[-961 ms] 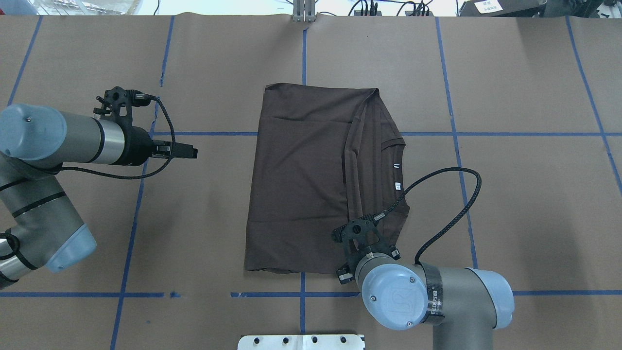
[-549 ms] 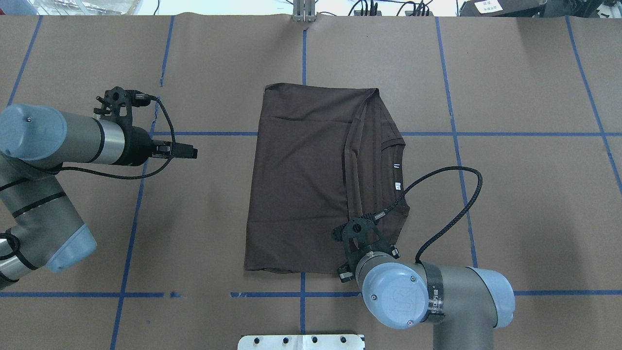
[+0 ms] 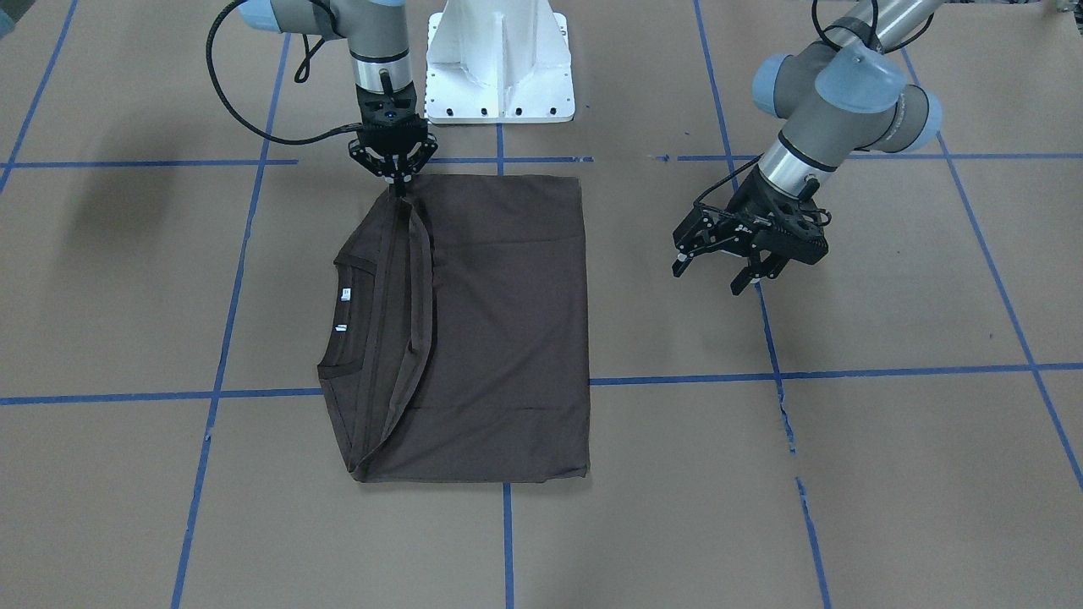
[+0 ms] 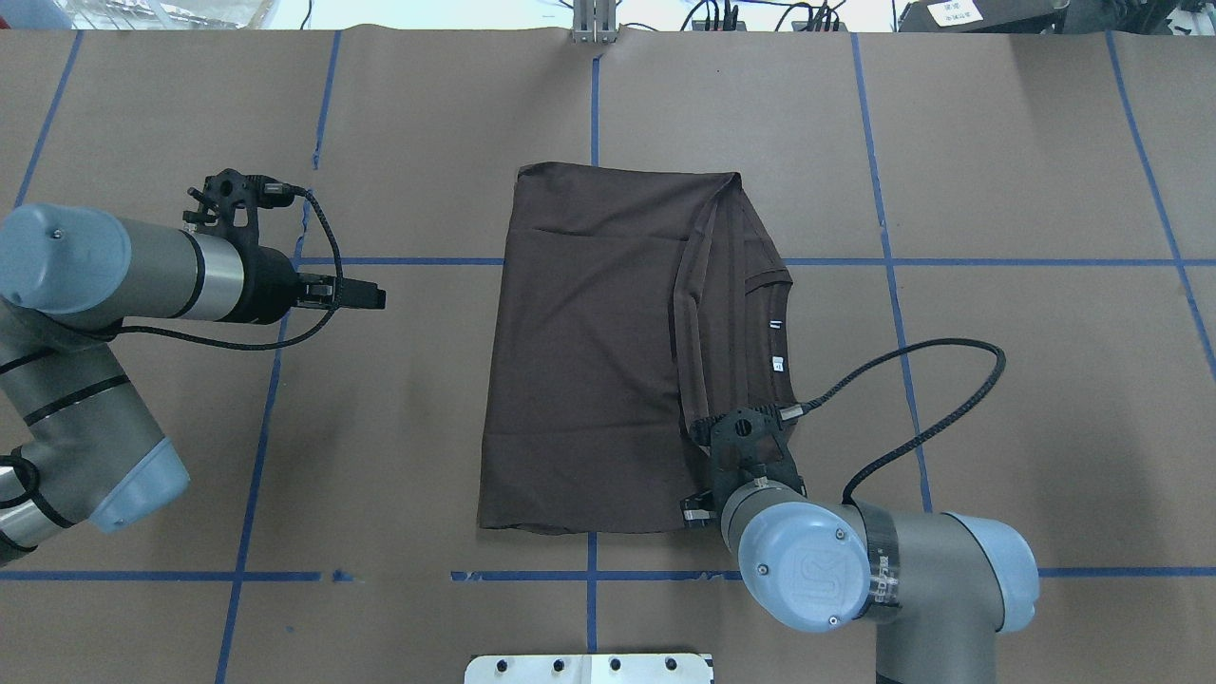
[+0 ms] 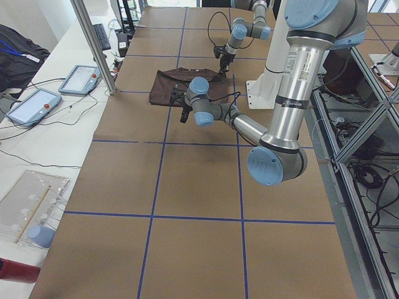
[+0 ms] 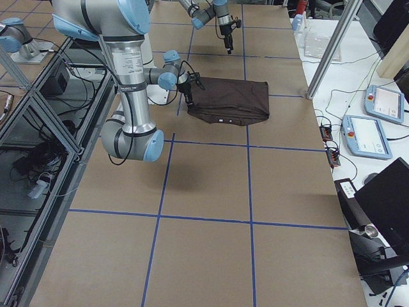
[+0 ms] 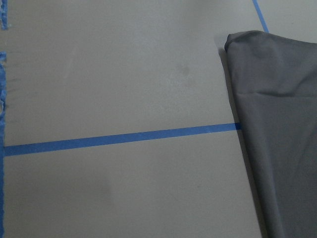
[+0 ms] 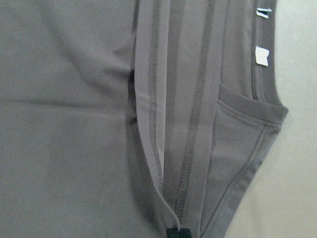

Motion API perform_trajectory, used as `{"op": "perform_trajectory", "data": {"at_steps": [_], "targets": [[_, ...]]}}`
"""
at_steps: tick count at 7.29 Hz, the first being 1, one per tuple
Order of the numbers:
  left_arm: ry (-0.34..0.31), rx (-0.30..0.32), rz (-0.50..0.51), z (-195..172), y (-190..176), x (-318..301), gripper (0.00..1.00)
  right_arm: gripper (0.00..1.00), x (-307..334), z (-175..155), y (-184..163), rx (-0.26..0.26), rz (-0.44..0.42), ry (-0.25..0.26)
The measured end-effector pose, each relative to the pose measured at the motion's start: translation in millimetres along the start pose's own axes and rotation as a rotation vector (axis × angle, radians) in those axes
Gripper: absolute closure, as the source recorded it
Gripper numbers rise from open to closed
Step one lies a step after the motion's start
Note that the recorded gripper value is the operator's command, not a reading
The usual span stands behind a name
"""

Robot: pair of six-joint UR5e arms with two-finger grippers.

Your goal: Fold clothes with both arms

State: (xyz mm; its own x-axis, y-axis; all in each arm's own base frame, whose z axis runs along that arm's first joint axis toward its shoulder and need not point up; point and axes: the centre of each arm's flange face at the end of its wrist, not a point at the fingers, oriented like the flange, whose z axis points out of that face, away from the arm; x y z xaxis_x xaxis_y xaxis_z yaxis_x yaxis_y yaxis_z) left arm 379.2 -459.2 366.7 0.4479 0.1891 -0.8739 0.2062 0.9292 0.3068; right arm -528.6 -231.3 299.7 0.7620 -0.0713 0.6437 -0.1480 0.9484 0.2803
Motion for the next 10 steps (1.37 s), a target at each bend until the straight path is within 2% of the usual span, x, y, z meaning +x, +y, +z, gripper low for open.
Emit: {"op": "perform_trajectory", "data": {"at_steps": [1,2,3,5,6,8,9,10], "targets": [[0.0,0.0,0.0,0,0,0,0.0,0.9,3,1,11,0.006,0.044,0.007],[0.0,0.0,0.0,0,0,0,0.0,0.52,5,2,18,0.015,0.097,0.01],[0.0,0.0,0.0,0,0,0,0.0,0.01,5,0,23,0.026,0.145,0.009],[0.001,0.0,0.0,0,0,0,0.0,0.0,1,-8,29,0.027,0.164,-0.012],[0.003,0.0,0.001,0,0,2,0.0,0.0,0,-26,18,0.023,0.156,-0.051],[0.024,-0.01,0.01,-1,6,14,0.0,0.0,15,-61,-18,0.006,0.165,-0.192],[0.048,-0.021,0.0,-3,16,29,0.0,0.0,37,-63,-26,0.002,0.182,-0.258],[0.076,-0.035,-0.053,-2,34,51,0.05,0.0,69,-59,-29,0.005,0.197,-0.298]]}}
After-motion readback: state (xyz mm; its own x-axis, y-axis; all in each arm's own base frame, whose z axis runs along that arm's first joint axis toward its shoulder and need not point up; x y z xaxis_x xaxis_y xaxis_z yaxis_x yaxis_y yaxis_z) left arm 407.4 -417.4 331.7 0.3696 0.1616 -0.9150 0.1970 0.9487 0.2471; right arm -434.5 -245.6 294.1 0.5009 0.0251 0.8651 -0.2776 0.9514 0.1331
